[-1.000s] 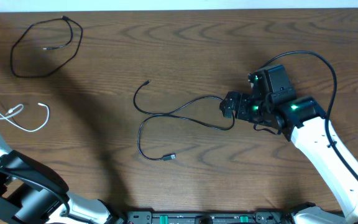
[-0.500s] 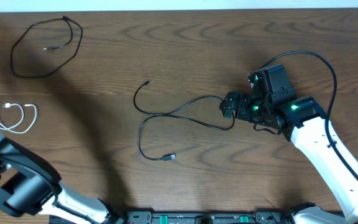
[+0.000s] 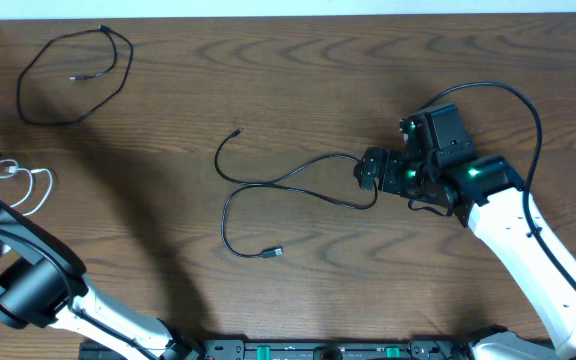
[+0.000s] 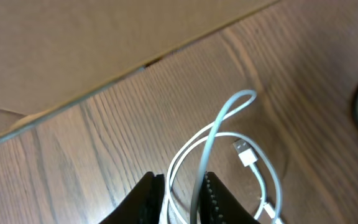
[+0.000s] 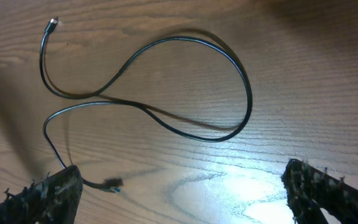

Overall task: Untangle cables
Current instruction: 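Carry the white cable to the left table edge and lower it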

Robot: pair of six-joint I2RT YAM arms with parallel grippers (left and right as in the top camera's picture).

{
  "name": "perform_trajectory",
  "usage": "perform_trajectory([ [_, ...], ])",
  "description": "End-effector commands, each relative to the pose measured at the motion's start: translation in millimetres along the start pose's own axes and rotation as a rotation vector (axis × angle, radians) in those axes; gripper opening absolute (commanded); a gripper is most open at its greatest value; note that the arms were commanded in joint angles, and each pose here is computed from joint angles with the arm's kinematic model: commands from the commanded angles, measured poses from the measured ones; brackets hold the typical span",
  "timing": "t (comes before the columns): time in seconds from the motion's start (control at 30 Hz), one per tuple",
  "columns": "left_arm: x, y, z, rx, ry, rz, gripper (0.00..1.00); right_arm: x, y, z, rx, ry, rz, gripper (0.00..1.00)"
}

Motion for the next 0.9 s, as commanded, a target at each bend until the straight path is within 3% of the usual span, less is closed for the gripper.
perform_trajectory([
  [0.0,11.1,10.8,4.4,0.026,-0.032,0.035,0.33,0.6,1.3,0.1,-0.005,0.005,0.003,0.99],
  [0.1,12.3,15.7,5.3,0.032,-0.036,0.055,0.44,0.6,1.0,0.2,-0.005,0.005,0.001,0.99],
  [0.4,21.8,43.3,0.5,0.049,0.009,0.142,0.48,0.6,0.9,0.3,-0.005,0.004,0.001,0.99],
  [0.57,35.4,69.2,-12.3,0.058,0.095,0.245,0.71,0.6,0.8,0.4,-0.005,0.004,0.0,0.99],
  [0.63,39.3,75.7,-13.0,0.062,0.098,0.269,0.88,0.6,0.8,0.4,-0.005,0.004,0.0,0.99],
  [0.87,31.8,67.3,-12.4,0.057,0.103,0.247,0.9,0.6,1.2,0.3,-0.005,0.004,0.002,0.99],
])
Point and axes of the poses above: each gripper's point midway between its finger pads, its own x axis out along the fingers, its own z axis along the line the jaws close on, y = z × x, the point moved 4 cm from there along -x, back along the fingers, and after that the axes turned 4 degrees about -x, right-handed, at the moved point
